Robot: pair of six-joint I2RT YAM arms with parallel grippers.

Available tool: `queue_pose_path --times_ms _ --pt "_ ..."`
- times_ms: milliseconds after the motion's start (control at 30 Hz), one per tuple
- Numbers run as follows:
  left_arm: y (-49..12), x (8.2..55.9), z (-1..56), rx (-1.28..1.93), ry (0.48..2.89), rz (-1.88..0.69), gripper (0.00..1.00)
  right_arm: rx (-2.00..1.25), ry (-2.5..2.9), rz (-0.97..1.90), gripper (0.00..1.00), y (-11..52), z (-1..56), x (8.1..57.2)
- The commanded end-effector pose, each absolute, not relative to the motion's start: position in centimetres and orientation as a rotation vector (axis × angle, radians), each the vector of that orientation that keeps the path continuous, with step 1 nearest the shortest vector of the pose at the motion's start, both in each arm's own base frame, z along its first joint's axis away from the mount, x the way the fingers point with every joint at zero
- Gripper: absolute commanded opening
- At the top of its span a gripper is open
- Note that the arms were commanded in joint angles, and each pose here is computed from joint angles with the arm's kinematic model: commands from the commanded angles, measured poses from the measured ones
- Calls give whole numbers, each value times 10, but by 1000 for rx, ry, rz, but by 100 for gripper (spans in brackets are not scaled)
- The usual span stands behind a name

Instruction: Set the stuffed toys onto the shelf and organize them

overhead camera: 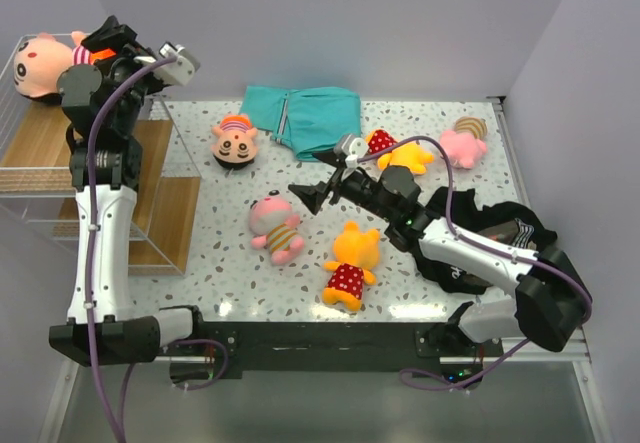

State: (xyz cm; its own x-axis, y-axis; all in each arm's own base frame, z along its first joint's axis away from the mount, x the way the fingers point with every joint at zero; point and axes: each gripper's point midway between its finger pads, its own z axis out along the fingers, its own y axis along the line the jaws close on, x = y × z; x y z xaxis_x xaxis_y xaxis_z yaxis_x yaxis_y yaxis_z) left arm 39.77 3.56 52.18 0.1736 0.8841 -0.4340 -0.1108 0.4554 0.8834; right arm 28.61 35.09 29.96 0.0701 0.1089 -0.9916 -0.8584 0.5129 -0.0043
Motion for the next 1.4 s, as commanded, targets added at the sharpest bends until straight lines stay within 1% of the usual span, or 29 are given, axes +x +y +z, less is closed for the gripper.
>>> queue_pose_path --times_ms 0,33,67,100,133,233,267,300,333,367,433,467,500,533,600,633,700,733,867,1033,1167,1200,1233,1300,1367 --pt "-4 383 552 799 1037 669 86 -726 1234 858 99 354 328 286" --pt "-11 381 553 791 1019 635 89 -722 1235 858 99 354 329 287" --pt "-21 368 569 739 947 583 94 -717 1243 859 99 354 328 287" --pt "-24 369 562 723 951 543 97 -708 1253 862 99 354 327 288" --pt "-29 361 566 706 923 505 100 -702 1257 865 98 355 328 289" --pt "-38 353 572 607 893 343 100 -649 1310 862 99 354 326 297" --pt "-51 350 573 569 895 227 100 -635 1343 857 99 354 321 300" --pt "-54 350 574 554 903 178 100 -605 1373 863 99 354 319 303" --pt "-61 350 572 563 909 122 100 -535 1399 826 98 348 324 315" --pt "-67 351 567 557 925 57 100 -514 1468 801 99 347 311 321" --pt "-81 347 559 582 901 -27 100 -432 1516 754 99 342 315 335" --pt "-91 345 557 579 894 -94 100 -431 1581 726 99 341 300 339" --pt "-97 343 557 569 879 -125 100 -421 1595 719 99 341 300 340" --pt "-95 346 561 499 874 -142 100 -417 1595 710 99 340 303 342" --pt "-117 344 558 491 897 -247 100 -393 1602 684 99 335 303 344" --pt "-129 349 553 482 954 -297 100 -361 1607 658 99 329 303 348" --pt "-138 361 544 469 1035 -316 100 -311 1629 613 99 319 304 352" --pt "-142 375 525 434 1123 -301 100 -292 1653 587 99 314 300 354" --pt "-138 399 495 325 1243 -229 100 -152 1674 476 99 286 300 365" --pt "-146 432 442 294 1429 -156 100 -59 1686 439 99 266 300 367" --pt "-144 454 414 252 1503 -85 100 1 1675 402 99 252 304 367" --pt "-145 464 397 250 1546 -64 100 29 1676 371 99 245 302 368" --pt "-147 469 398 254 1544 -48 100 53 1669 357 99 240 304 367" --pt "-145 480 371 249 1620 20 100 86 1668 332 99 233 302 368" --pt "-142 487 358 235 1645 63 100 107 1658 316 99 226 304 367"
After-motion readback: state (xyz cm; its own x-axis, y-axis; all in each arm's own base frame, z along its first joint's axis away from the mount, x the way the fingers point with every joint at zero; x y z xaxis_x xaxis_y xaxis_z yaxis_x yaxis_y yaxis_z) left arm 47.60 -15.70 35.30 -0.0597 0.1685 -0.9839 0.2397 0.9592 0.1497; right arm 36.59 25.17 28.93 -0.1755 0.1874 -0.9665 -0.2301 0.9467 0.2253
